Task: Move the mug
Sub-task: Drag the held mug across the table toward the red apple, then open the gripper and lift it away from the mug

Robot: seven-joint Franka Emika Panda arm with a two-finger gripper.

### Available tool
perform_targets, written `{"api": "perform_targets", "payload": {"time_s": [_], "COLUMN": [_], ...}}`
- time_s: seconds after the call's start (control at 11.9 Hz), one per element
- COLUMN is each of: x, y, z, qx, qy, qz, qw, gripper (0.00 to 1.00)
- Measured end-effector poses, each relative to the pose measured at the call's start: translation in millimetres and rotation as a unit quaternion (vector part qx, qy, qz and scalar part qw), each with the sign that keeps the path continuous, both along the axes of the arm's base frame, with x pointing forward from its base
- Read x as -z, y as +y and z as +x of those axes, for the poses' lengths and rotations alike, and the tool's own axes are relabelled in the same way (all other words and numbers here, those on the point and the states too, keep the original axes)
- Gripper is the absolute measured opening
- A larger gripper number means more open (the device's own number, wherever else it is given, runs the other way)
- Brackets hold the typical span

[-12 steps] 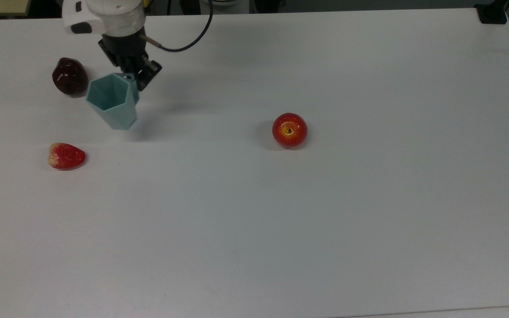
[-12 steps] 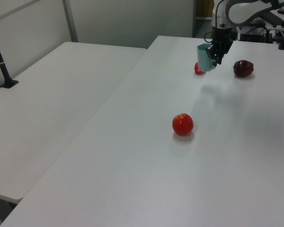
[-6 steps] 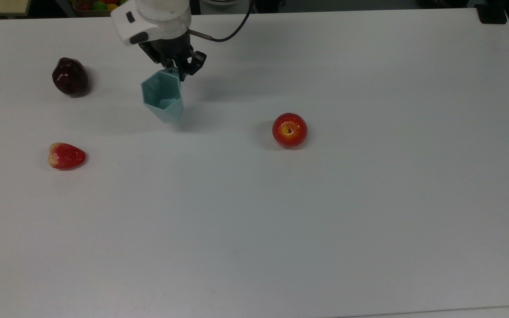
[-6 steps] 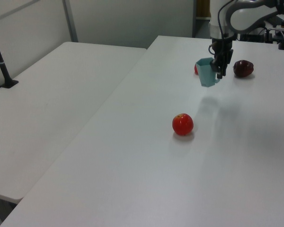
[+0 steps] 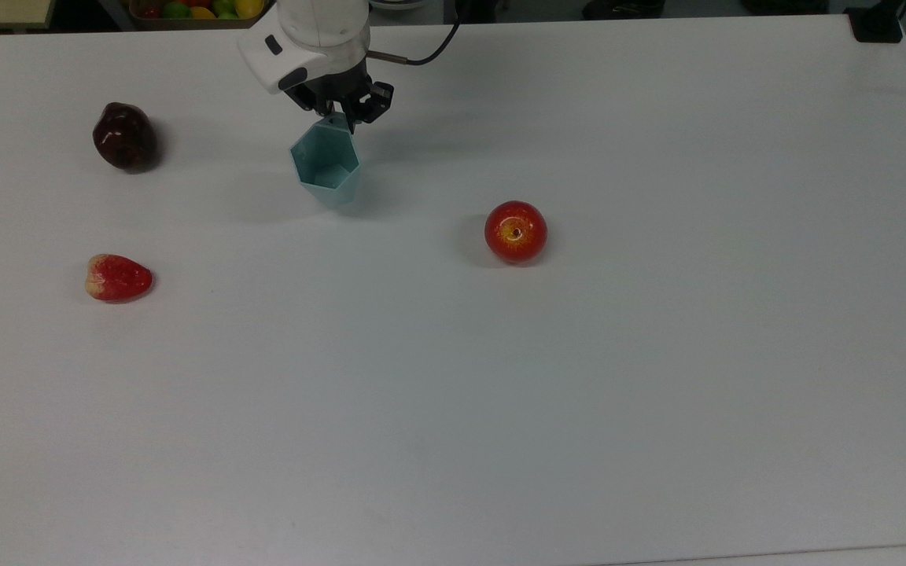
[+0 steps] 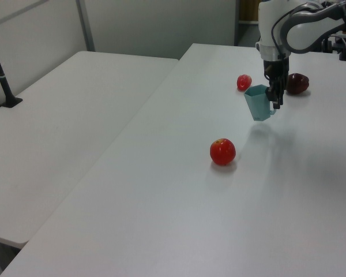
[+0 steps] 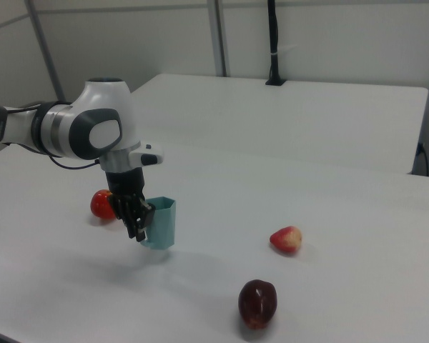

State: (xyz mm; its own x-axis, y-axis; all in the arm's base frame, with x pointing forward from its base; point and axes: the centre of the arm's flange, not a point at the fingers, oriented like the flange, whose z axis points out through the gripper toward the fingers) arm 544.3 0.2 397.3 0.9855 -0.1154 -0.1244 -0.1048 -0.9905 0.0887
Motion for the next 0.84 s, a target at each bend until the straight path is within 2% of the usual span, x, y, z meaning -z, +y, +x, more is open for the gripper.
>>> {"api": "perform_targets", "payload": {"time_s": [0.5, 0.84], "x": [17, 26], "y": [37, 49], "z": [-11, -14], "qx": [-0.043, -0.054], "qy": [0.020, 0.030], "qz": [0.001, 0.000], "qw": [0.9989, 0.9981], "gripper": [0.23, 0.23]}}
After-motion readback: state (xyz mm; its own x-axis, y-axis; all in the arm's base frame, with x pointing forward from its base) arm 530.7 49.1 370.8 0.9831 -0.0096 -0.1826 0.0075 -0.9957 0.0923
